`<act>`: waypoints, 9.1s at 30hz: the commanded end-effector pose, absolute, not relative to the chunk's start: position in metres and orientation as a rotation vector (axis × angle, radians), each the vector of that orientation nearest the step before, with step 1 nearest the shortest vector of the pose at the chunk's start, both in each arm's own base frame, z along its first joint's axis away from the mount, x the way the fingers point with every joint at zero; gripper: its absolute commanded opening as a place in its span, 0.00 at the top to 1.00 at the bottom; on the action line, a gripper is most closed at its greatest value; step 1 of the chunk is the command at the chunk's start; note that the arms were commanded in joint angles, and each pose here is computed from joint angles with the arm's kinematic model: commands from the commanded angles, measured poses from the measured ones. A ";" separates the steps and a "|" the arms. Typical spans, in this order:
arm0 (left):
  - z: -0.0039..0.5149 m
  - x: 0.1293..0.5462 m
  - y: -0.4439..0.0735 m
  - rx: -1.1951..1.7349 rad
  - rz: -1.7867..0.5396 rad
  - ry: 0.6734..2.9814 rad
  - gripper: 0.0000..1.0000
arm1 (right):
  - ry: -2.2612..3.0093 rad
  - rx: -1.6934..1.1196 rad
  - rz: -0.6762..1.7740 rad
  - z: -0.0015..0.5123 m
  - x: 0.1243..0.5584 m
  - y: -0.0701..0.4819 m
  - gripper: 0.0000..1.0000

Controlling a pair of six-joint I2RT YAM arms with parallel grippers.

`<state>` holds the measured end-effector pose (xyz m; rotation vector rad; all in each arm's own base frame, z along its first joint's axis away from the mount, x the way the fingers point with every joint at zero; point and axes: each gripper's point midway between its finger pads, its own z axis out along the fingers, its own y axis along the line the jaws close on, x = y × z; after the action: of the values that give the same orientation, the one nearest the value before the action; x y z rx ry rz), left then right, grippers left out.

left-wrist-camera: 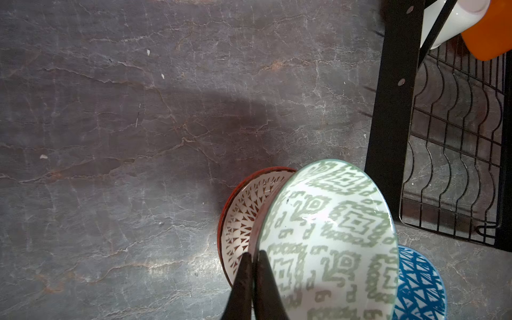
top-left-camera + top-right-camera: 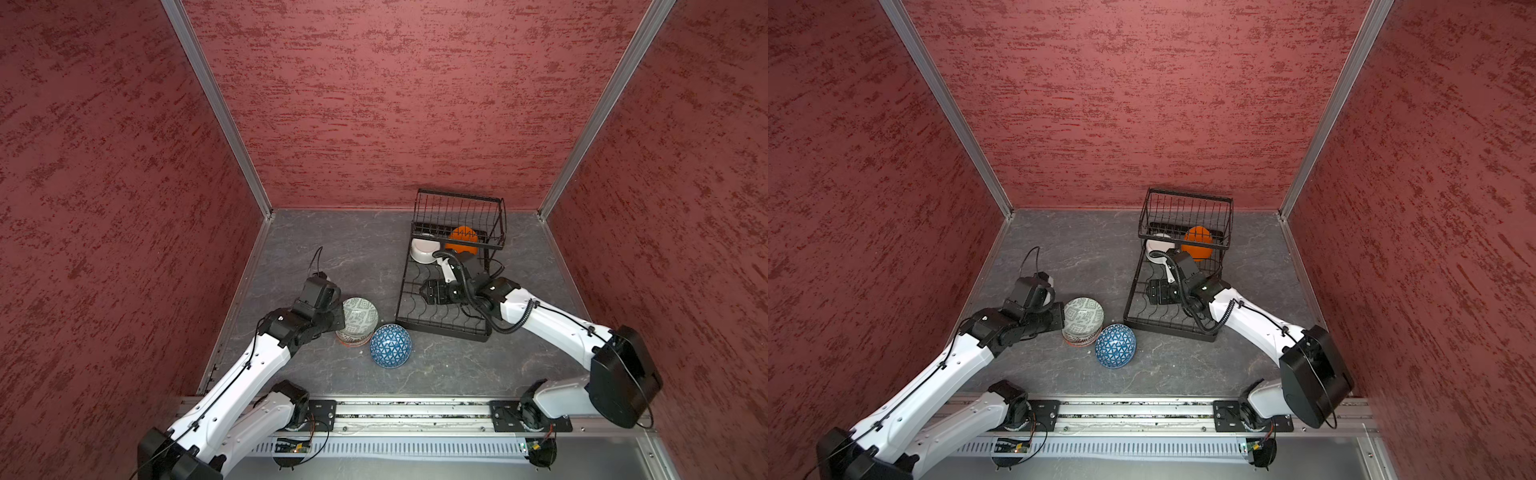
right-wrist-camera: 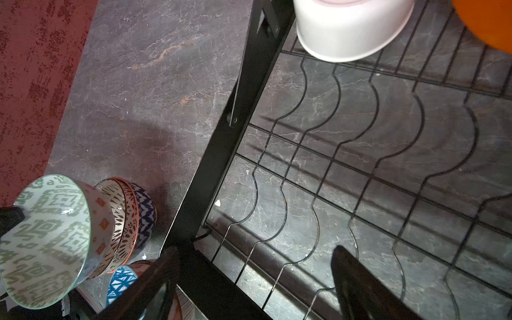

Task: Load the bowls into the dish rack
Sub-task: 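Lift the green-patterned bowl off the stack with the left gripper, then carry the green-patterned bowl toward the right gripper, which closes on its rim, then open the left gripper and draw it back while the right gripper holds the bowl, then carry the green-patterned bowl over the rack beside the orange bowl with the right gripper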

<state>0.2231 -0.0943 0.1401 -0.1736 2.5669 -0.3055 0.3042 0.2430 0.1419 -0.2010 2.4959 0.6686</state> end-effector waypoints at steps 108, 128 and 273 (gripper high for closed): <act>0.202 0.302 -0.254 0.220 -0.445 2.297 0.42 | 2.427 -0.176 0.717 0.169 0.301 0.269 1.00; 0.187 0.313 -0.250 0.228 -0.409 2.368 0.11 | 2.390 0.038 -0.063 0.175 0.303 0.145 1.00; 0.175 0.310 -0.170 0.040 -0.455 2.372 0.10 | 2.008 0.231 -1.280 0.133 0.381 0.093 1.00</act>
<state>0.3107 -0.1745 0.1740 0.0305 2.3807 -0.4654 0.3751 0.0914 0.1298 0.2230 2.0396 -1.2792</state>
